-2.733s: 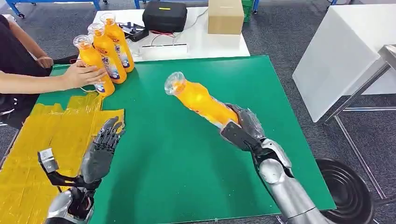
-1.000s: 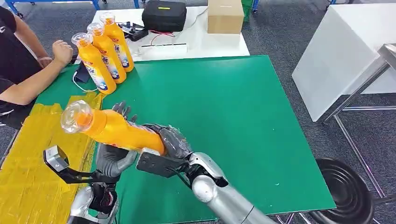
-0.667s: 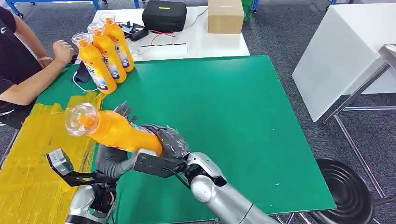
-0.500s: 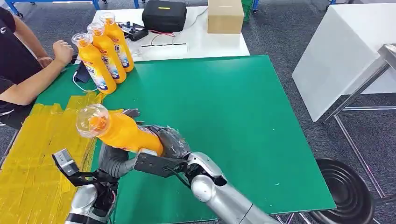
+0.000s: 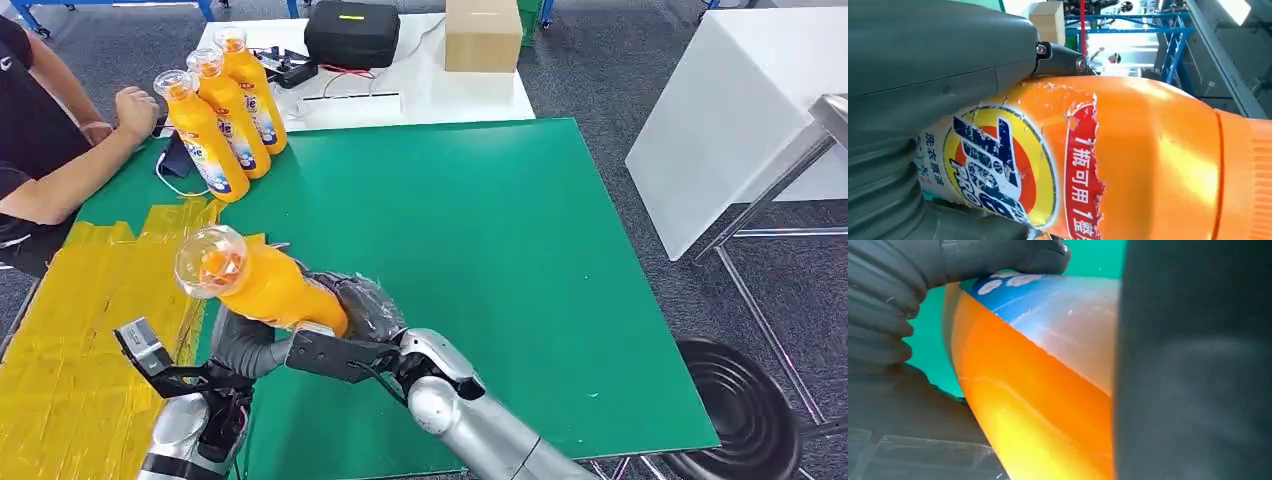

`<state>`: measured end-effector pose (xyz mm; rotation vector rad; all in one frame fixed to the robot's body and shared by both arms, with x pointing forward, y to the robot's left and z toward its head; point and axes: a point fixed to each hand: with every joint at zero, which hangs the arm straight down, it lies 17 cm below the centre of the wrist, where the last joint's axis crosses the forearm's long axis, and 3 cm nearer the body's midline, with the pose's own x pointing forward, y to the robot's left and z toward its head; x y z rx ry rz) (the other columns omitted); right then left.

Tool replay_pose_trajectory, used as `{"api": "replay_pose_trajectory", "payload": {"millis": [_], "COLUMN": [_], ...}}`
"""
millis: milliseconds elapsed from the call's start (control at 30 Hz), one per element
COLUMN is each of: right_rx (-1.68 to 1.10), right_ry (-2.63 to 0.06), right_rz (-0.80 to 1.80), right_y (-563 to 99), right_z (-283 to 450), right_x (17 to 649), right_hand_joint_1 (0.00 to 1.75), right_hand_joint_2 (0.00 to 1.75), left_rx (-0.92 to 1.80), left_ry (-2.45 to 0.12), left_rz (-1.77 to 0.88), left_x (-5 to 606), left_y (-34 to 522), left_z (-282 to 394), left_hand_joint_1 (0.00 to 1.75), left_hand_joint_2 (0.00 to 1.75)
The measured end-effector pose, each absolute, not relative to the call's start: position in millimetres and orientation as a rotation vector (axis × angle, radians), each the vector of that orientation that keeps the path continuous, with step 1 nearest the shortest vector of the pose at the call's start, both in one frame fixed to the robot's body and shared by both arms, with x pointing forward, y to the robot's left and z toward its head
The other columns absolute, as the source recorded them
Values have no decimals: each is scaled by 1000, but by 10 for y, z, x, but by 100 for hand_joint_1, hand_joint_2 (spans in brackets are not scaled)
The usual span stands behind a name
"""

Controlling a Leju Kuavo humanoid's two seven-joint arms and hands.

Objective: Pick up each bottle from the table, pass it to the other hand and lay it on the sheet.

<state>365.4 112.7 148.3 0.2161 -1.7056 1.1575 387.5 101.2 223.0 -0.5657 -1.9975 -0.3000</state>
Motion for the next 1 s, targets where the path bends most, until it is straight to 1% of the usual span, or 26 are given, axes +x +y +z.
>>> {"api": "replay_pose_trajectory", "payload": {"millis": [133, 167, 200, 233, 267, 367, 467, 567, 700, 733, 833, 1000], "right_rx": [216, 216, 215, 215, 209, 149, 113, 65, 29, 23, -4, -27], "right_ry": [-1704, -1704, -1703, -1705, -1707, -1737, -1772, -1816, -1850, -1861, -1898, -1939], "right_rz": [1158, 1159, 1159, 1160, 1159, 1138, 1092, 1023, 973, 963, 915, 865], "right_y": [1127, 1127, 1127, 1127, 1122, 1036, 886, 586, 334, 294, 81, -184], "right_z": [1477, 1473, 1474, 1476, 1477, 1500, 1582, 1733, 1871, 1906, 2048, 2207], "right_x": [3654, 3654, 3655, 3656, 3663, 3738, 3802, 3948, 4062, 4071, 4142, 4197], "right_hand_joint_1": [175, 162, 0, 0, 0, 0, 0, 0, 0, 0, 0, 0], "right_hand_joint_2": [175, 175, 175, 175, 0, 0, 0, 0, 0, 0, 0, 0], "left_rx": [-564, -564, -564, -562, -552, -448, -235, 45, 230, 331, 767, 1159], "left_ry": [-2000, -2000, -2001, -2002, -2005, -2016, -2026, -2031, -2013, -2000, -1932, -1791], "left_rz": [-303, -303, -303, -302, -305, -337, -401, -453, -482, -511, -633, -795], "left_x": [3872, 3872, 3871, 3871, 3877, 3934, 4059, 4212, 4307, 4337, 4389, 4329], "left_y": [1009, 1009, 1009, 1012, 1017, 1055, 1210, 1605, 1968, 2067, 2542, 2993], "left_z": [2231, 2230, 2230, 2230, 2228, 2183, 2099, 2006, 1936, 1908, 1835, 1672], "left_hand_joint_1": [175, 175, 175, 175, 175, 175, 175, 175, 175, 175, 175, 175], "left_hand_joint_2": [175, 175, 175, 175, 175, 175, 175, 175, 175, 175, 175, 175]}}
